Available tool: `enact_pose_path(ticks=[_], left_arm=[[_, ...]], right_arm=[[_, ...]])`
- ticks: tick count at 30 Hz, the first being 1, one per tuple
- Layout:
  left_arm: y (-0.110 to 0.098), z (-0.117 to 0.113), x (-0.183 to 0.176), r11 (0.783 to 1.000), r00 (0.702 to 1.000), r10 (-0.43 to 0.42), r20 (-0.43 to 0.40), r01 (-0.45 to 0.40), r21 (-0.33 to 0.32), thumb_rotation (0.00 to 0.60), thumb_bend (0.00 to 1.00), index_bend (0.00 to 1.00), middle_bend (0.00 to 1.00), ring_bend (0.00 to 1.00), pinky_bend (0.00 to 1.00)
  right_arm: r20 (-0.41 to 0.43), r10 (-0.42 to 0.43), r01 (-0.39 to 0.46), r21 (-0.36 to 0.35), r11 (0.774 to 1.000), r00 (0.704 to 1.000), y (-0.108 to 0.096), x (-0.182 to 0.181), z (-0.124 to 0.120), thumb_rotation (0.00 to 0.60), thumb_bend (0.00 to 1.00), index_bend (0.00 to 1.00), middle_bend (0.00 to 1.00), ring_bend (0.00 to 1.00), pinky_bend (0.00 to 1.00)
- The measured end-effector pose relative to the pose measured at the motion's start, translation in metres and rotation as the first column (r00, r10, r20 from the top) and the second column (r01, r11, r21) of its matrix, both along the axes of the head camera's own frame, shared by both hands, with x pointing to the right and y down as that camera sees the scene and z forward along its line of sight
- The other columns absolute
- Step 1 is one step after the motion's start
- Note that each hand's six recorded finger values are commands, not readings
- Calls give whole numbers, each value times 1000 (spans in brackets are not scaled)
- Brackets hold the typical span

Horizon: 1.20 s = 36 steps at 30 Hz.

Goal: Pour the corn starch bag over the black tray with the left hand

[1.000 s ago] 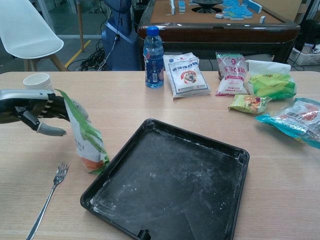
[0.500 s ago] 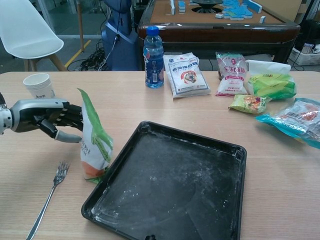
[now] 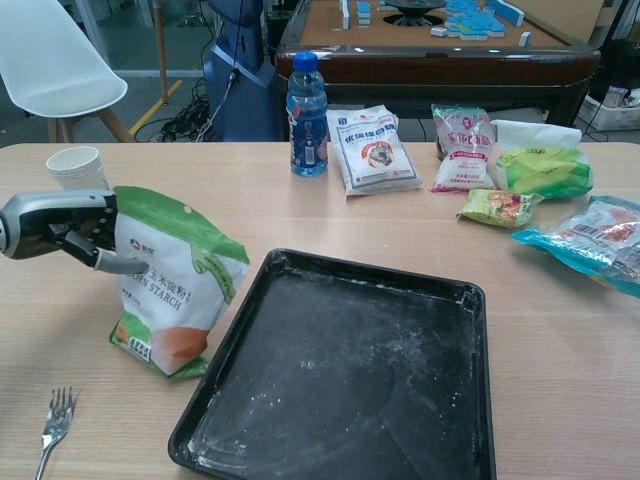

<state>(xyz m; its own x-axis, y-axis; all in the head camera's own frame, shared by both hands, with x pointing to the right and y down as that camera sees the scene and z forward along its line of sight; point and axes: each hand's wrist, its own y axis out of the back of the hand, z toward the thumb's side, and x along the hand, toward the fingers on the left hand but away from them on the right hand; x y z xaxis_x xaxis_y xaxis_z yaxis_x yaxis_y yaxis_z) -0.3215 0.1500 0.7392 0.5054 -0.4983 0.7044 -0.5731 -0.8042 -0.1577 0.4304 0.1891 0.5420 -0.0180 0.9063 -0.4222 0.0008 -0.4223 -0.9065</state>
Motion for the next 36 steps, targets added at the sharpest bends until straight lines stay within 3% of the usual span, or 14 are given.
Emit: enact_pose_path(ticks=[7,17,28,36], left_arm=[[5,-6,-12,1000,1000,-23,-2,23,-15,600,249,468,582,522,403],[17,-11,-11,999,1000,22,-20,-23,-37,600,249,287,363,342,356],[25,-11,-4,996,996,86,-5,-86,1,600,249,165,270,261,289],[35,-14,1,993,993,120,-18,-120,-4,600,248,165,262,260,274]], right_arm=[[3,-4,4,1,1000,1000,-1,-2,0,600,179,95,234,135,140],[0,-1,1,3,1000,1000,0,-2,-1,600,179,95,234,135,140],[-1,5,-5,4,1000,1000,1,-1,-1,600,179,95,234,135,140],[-1,9,-9,3,1000,1000,2,0,-1,600,179,95,234,135,140]])
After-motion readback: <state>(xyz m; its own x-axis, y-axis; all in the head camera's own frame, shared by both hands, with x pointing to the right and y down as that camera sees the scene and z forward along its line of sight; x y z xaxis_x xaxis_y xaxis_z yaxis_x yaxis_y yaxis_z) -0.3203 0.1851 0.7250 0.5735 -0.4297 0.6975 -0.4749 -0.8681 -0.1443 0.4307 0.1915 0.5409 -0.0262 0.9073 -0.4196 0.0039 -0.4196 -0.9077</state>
